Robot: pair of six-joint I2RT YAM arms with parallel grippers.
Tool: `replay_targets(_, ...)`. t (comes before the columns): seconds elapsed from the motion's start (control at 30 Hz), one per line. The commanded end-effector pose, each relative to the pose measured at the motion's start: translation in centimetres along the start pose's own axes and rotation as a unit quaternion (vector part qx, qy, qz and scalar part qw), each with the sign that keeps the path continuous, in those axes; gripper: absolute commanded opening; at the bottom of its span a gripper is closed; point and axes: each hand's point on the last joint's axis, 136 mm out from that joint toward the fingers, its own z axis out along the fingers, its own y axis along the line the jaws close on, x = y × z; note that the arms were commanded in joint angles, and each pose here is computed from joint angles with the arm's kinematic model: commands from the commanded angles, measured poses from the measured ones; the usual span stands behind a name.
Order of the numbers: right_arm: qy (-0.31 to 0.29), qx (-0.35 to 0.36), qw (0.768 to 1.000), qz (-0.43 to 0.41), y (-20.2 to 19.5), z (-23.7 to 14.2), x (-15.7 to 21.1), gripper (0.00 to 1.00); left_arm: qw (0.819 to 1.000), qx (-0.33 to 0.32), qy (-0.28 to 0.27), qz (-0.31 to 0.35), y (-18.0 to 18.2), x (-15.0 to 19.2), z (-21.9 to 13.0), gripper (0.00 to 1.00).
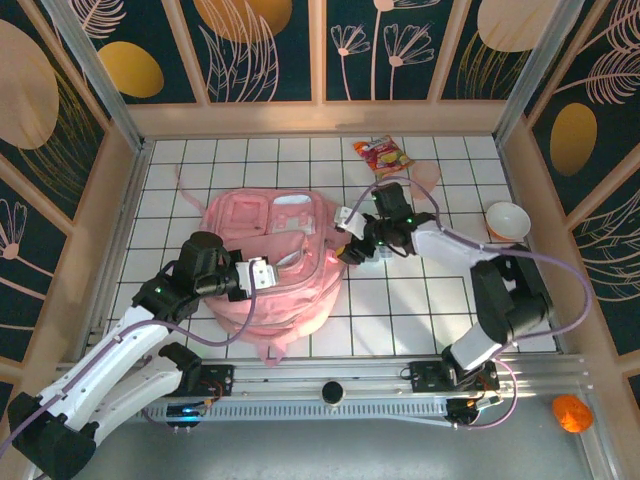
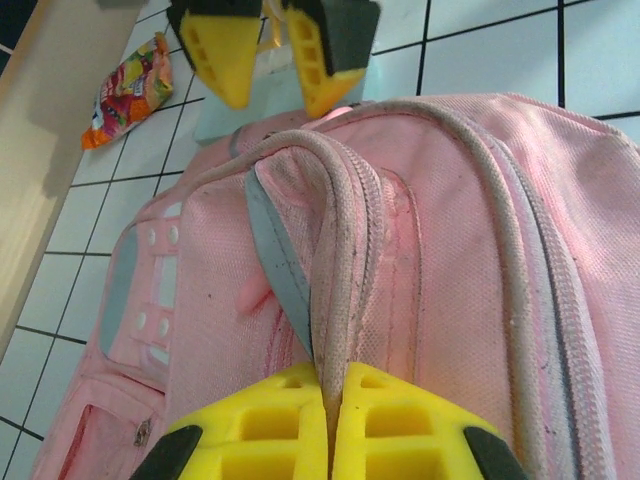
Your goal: Pack books, pencil case, and school supplies into a backpack
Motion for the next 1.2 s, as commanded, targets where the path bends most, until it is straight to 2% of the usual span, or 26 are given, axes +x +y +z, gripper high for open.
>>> replay_targets(0.0, -0.005, -0.022, 0.999, -0.048, -0.6, 0.6, -0.6, 0.67, 0.997, -0.020, -0.051, 0.049, 0.9, -2.4, -0.7, 0.00)
replay_targets(0.2, -0.021, -0.069, 0.996, -0.061, -0.9, 2.0, -1.0, 0.64, 0.997, -0.015, -0.051, 0.048, 0.6, -2.1, -0.5, 0.00)
replay_targets(0.43, -0.003, -0.155, 0.988, -0.026, 2.3, 2.5, 0.2, 0.55, 0.997, -0.029, -0.053, 0.040, 1.2, -2.2, -0.3, 0.00)
replay_targets(0.63, -0.013, -0.189, 0.982, 0.001, 3.9, 1.7, -0.5, 0.46, 0.998, -0.032, -0.046, 0.036, 1.5, -1.9, 0.0, 0.00)
replay_targets(0.8, -0.044, -0.214, 0.975, 0.024, 4.4, 1.1, -2.3, 0.37, 0.998, -0.039, -0.044, 0.038, 1.8, -2.0, -0.1, 0.00)
replay_targets(0.9, -0.050, -0.209, 0.976, 0.036, 4.0, 1.3, -2.4, 0.25, 0.997, -0.039, -0.046, 0.037, 1.8, -2.1, -0.1, 0.00)
replay_targets(1.0, -0.037, -0.201, 0.978, 0.048, 3.6, 1.9, -1.7, 0.25, 0.997, -0.041, -0.047, 0.036, 1.9, -2.2, -0.2, 0.00)
replay_targets(1.1, -0.024, -0.194, 0.979, 0.060, 3.3, 2.4, -1.1, 0.36, 0.997, -0.042, -0.050, 0.036, 1.9, -2.3, -0.2, 0.00)
replay_targets(1.17, -0.022, -0.195, 0.978, 0.065, 3.2, 2.5, -1.0, 0.36, 0.997, -0.043, -0.052, 0.035, 2.0, -2.4, -0.2, 0.00)
